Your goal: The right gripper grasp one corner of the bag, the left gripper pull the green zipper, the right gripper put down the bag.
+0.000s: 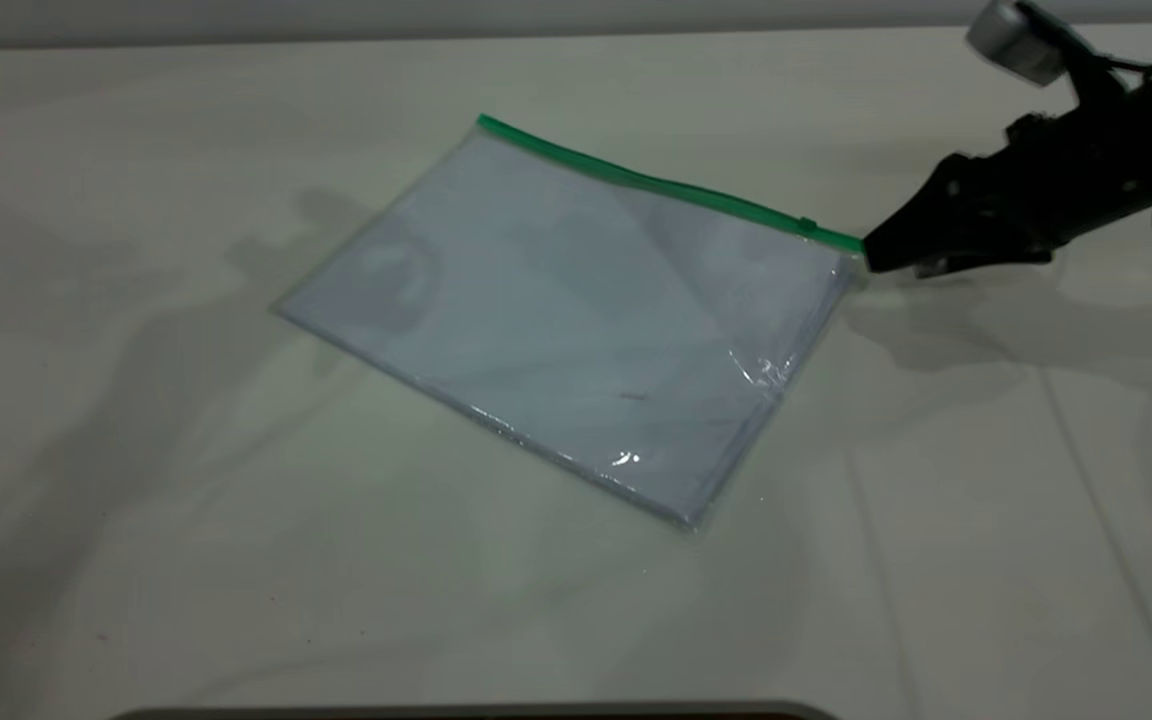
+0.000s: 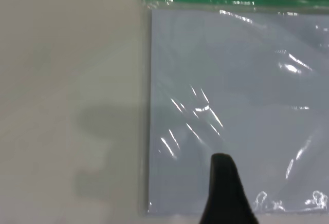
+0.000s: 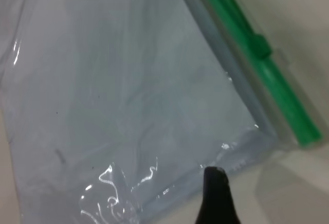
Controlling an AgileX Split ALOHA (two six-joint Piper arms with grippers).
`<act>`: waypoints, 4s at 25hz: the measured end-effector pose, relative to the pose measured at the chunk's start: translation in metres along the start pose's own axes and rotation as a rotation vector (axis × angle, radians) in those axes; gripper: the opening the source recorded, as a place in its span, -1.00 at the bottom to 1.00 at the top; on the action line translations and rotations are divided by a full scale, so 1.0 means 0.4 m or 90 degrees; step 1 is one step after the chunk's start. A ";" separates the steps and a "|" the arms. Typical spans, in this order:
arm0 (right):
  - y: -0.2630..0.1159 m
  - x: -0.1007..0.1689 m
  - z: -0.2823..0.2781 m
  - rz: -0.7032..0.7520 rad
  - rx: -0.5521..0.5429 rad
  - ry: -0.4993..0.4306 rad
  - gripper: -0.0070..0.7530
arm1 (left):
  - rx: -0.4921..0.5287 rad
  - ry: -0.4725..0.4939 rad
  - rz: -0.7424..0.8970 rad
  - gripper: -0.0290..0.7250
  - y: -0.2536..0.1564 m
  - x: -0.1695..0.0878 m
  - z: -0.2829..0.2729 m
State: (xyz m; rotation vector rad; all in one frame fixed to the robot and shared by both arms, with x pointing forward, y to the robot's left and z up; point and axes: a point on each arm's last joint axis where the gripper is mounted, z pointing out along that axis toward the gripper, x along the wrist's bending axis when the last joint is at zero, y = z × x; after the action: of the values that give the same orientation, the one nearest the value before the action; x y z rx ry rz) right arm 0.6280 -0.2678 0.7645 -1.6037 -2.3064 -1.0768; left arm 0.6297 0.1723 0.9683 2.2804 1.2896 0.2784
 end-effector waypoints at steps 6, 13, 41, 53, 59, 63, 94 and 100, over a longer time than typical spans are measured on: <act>0.004 0.016 0.068 -0.033 0.017 0.024 0.57 | -0.007 0.003 -0.001 0.55 0.003 0.001 0.000; 0.013 0.044 0.090 -0.058 0.014 0.047 0.57 | -0.008 0.003 -0.002 0.55 0.003 0.001 0.000; 0.104 0.109 0.050 -0.255 0.035 0.032 -0.89 | -0.001 -0.044 0.316 0.55 0.052 -0.109 0.124; 0.105 0.120 0.042 -0.272 0.053 0.041 -0.89 | 0.048 -0.180 0.476 0.55 0.114 -0.244 0.281; 0.105 0.148 0.063 -0.313 0.067 0.043 -0.89 | 0.020 -0.250 0.519 0.55 0.116 -0.268 0.342; 0.118 0.189 0.089 -0.357 0.071 0.045 -0.89 | -0.003 -0.278 0.590 0.55 0.104 -0.276 0.367; 0.126 0.240 0.105 -0.393 0.079 0.103 -0.89 | -0.063 -0.344 0.637 0.31 0.073 -0.295 0.427; 0.127 0.238 0.105 -0.393 0.078 0.098 -0.89 | -0.061 -0.348 0.636 -0.29 0.072 -0.296 0.428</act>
State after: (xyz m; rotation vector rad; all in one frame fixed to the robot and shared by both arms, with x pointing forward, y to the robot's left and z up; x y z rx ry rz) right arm 0.6429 -0.1597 0.8036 -0.7368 -2.7584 -1.0791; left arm 0.6582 0.0046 0.8451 2.4771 -0.1771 0.0239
